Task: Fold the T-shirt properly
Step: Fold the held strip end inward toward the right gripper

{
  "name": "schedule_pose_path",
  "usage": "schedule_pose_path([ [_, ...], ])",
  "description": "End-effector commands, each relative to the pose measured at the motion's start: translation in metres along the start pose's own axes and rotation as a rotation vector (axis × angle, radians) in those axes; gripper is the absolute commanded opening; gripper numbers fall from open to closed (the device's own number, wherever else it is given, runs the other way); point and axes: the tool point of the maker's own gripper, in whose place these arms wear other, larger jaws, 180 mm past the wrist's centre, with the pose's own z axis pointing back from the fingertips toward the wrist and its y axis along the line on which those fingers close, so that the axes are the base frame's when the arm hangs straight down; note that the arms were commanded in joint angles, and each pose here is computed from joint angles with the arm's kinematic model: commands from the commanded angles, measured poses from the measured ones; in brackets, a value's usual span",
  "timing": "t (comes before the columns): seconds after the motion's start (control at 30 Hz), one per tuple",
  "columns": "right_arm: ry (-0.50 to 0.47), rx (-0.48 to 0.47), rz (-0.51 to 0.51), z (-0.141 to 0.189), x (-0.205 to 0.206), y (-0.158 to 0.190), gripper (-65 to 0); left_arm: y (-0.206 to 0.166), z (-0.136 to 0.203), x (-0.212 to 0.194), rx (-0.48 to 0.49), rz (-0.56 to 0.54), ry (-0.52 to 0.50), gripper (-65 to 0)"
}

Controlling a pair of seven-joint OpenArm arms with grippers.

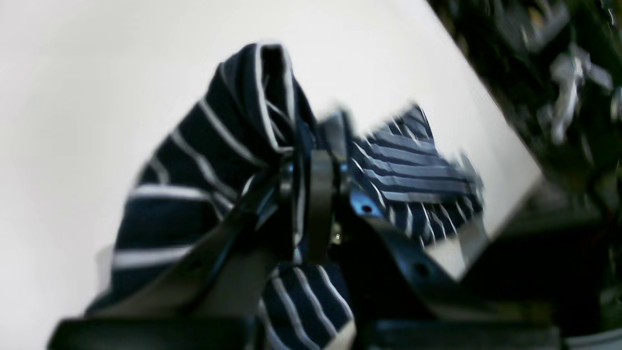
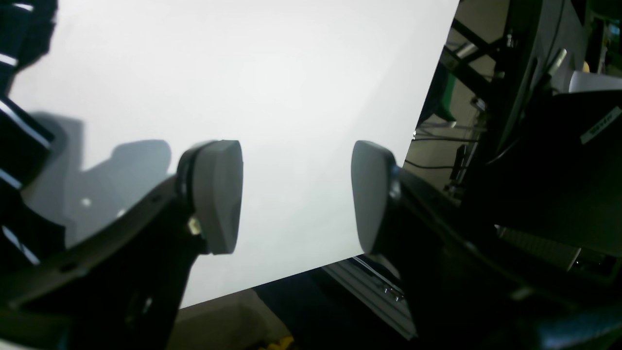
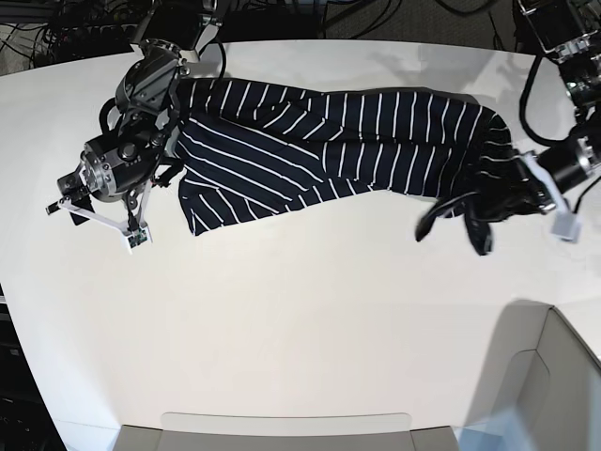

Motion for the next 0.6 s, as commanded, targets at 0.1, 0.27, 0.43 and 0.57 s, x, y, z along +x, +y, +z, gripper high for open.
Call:
schedule_pose_path([
  [0.1, -0.006, -0.026, -0.001, 0.004, 0.003, -0.008, -30.0, -0.018, -0.018, -0.002, -0.070, 0.072, 0.043, -65.0],
  [0.27, 0.003, -0.022, 0.005, 0.003, -0.002, -0.006, -30.0, -0.018, -0.022, -0.019, -0.049, 0.229, 0.095, -65.0],
  [0.43, 0.003, -0.019, 0.005, 0.003, -0.002, -0.005, -30.0, -0.016, -0.024, -0.026, -0.026, 0.349, 0.119, -65.0],
  [0.57, 0.003, -0.019, 0.005, 0.003, -0.002, -0.005, -30.0, -0.029, -0.040, -0.041, -0.062, 0.418, 0.179, -65.0],
])
